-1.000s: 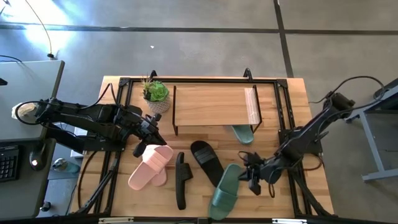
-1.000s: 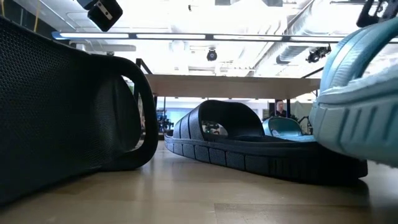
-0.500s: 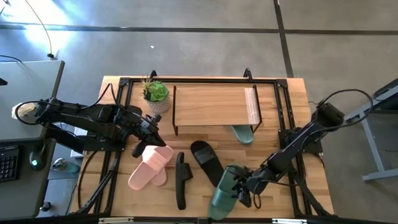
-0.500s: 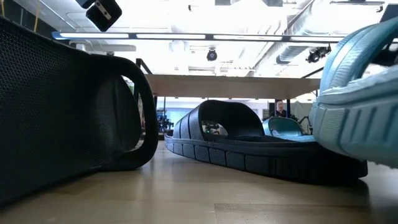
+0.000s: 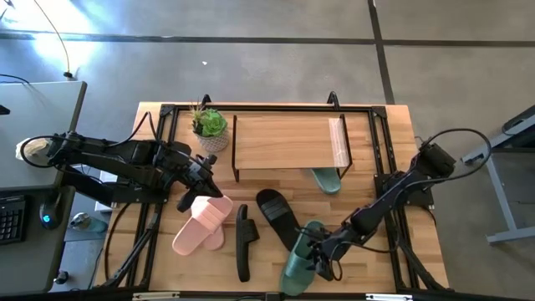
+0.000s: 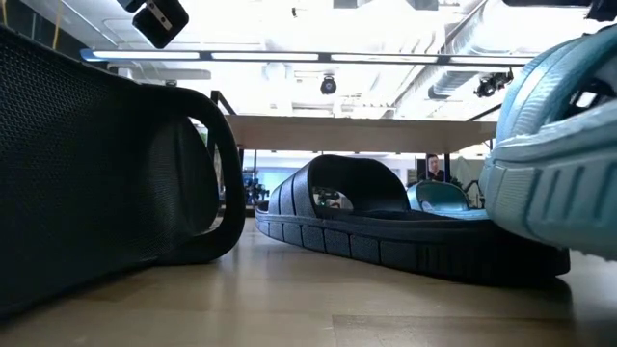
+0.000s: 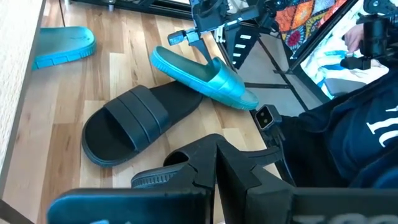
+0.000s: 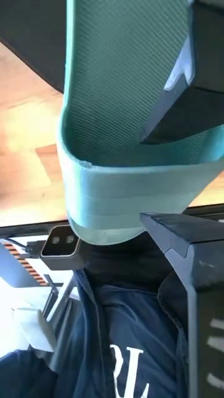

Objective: Pick and place slides into the shelf
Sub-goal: Put the green slipper under the shelf

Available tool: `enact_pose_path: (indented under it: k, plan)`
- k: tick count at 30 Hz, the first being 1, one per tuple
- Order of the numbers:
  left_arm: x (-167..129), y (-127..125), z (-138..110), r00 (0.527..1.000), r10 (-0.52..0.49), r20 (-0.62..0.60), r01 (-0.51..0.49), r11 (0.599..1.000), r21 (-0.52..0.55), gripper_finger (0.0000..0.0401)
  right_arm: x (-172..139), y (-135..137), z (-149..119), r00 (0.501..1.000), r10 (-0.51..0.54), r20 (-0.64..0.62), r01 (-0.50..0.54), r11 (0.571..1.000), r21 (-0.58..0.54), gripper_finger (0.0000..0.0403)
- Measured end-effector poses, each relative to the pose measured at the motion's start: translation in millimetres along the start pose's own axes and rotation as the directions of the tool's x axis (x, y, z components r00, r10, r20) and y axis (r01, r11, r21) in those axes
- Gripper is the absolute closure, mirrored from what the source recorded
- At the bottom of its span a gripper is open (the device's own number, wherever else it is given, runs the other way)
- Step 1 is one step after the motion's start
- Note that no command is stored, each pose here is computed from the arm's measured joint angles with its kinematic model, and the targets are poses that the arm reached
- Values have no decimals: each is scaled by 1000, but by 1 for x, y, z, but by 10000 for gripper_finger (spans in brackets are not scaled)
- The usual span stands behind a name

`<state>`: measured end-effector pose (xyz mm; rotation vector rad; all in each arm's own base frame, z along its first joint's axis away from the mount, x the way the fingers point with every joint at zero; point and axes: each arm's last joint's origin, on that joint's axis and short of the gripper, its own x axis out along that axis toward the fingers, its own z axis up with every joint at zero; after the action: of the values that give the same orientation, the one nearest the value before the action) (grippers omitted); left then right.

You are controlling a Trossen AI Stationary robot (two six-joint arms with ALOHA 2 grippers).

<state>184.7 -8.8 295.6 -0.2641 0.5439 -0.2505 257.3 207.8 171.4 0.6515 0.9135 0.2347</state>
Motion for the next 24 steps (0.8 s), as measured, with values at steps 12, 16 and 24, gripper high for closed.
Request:
enact_pose_path:
  k: [12, 16, 24]
  plan:
    - [0, 0, 0, 1000, -1, 0, 1, 1000, 2, 400, 0, -5, 6, 999, 19, -36, -19, 1000, -20, 334]
    - [0, 0, 0, 1000, 0, 0, 0, 1000, 2, 400, 0, -4, 6, 999, 24, -35, -27, 997, -70, 389]
    - [0, 0, 0, 1000, -1, 0, 1, 1000, 2, 400, -4, -3, 11, 1000, 14, 19, -11, 989, -150, 400]
